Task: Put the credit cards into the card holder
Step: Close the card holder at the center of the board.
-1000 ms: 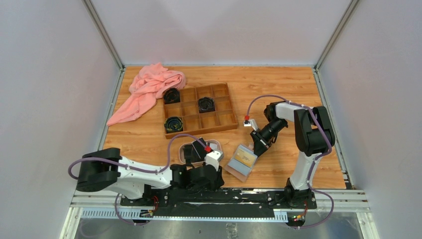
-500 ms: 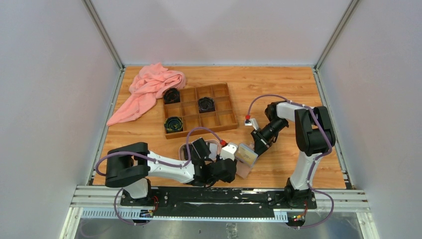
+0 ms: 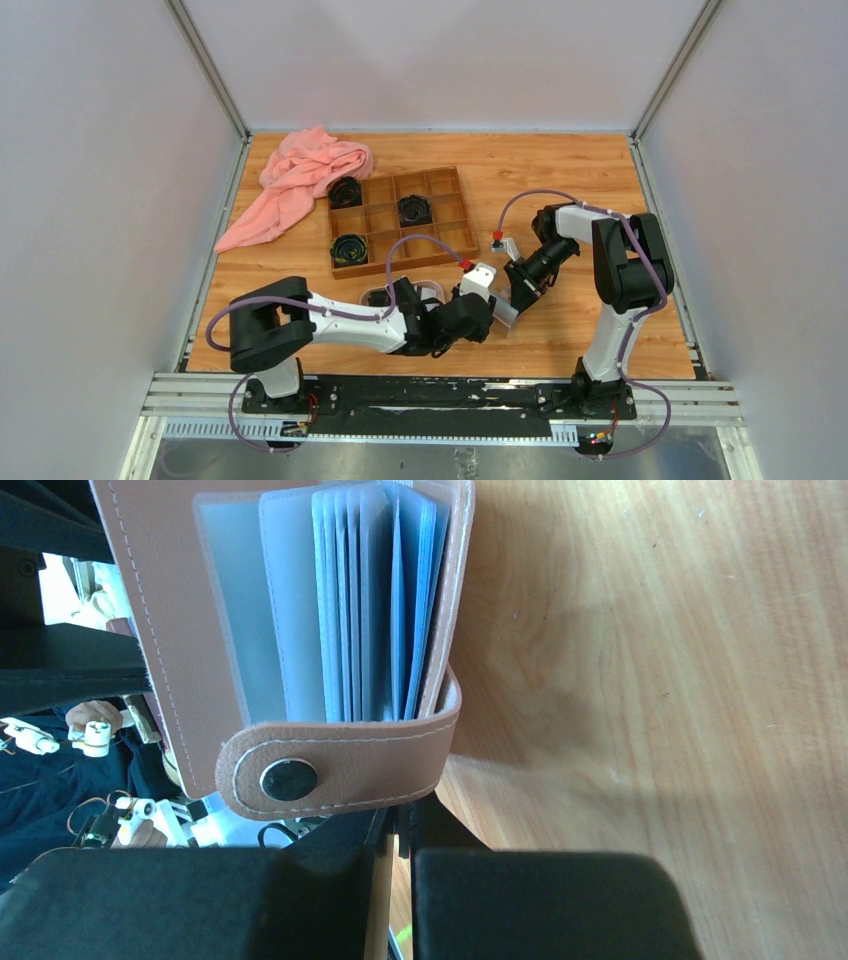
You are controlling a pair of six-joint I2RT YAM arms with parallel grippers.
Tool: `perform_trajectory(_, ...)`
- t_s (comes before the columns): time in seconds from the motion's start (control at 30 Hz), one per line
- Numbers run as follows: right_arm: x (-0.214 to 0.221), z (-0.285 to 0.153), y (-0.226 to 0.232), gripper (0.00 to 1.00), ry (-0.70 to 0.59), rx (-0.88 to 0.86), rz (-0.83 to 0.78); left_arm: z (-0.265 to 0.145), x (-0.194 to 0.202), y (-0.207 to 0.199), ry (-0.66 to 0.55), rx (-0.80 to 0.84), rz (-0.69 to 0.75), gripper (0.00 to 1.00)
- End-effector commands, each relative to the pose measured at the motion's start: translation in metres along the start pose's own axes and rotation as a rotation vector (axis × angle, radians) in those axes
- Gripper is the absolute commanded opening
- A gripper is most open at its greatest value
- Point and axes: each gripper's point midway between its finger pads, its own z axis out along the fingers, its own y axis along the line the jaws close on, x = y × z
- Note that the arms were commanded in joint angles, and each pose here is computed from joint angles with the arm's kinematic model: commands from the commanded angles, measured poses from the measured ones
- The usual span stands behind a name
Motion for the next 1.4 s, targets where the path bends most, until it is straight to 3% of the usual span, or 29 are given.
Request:
perform_trajectory(0.0, 0.001, 0.001, 0.006, 0.00, 0.005, -0.033, 0.005, 0.015, -0.010, 0.005, -0.028, -0.028, 0.030, 0.42)
perform_trajectory(0.17, -0.003, -0.003, 0.008, 0.07, -0.007, -0.015, -0.013, 0.033, -0.004, 0.016, 0.000, -0.043, 0.037, 0.42)
perform_trajectory(0.4, -0.009, -0.010, 0.008, 0.34, -0.030, 0.033, -0.035, 0.042, 0.004, 0.027, 0.008, -0.064, 0.057, 0.42)
perform_trajectory(0.5, -0.013, -0.016, 0.006, 0.40, -0.044, 0.077, -0.052, 0.045, 0.007, 0.028, 0.015, -0.065, 0.068, 0.42)
perform_trajectory(0.97, -0.025, -0.056, -0.006, 0.53, -0.100, 0.338, -0.155, 0.049, -0.001, 0.025, 0.005, -0.038, 0.074, 0.42)
perform_trajectory(1.17, -0.041, -0.084, 0.004, 0.52, -0.207, 0.428, -0.250, 0.048, -0.009, 0.016, -0.003, -0.006, 0.072, 0.42)
perform_trajectory(1.37, -0.070, -0.118, 0.031, 0.52, -0.381, 0.531, -0.449, 0.047, -0.018, 0.009, -0.018, 0.036, 0.055, 0.42)
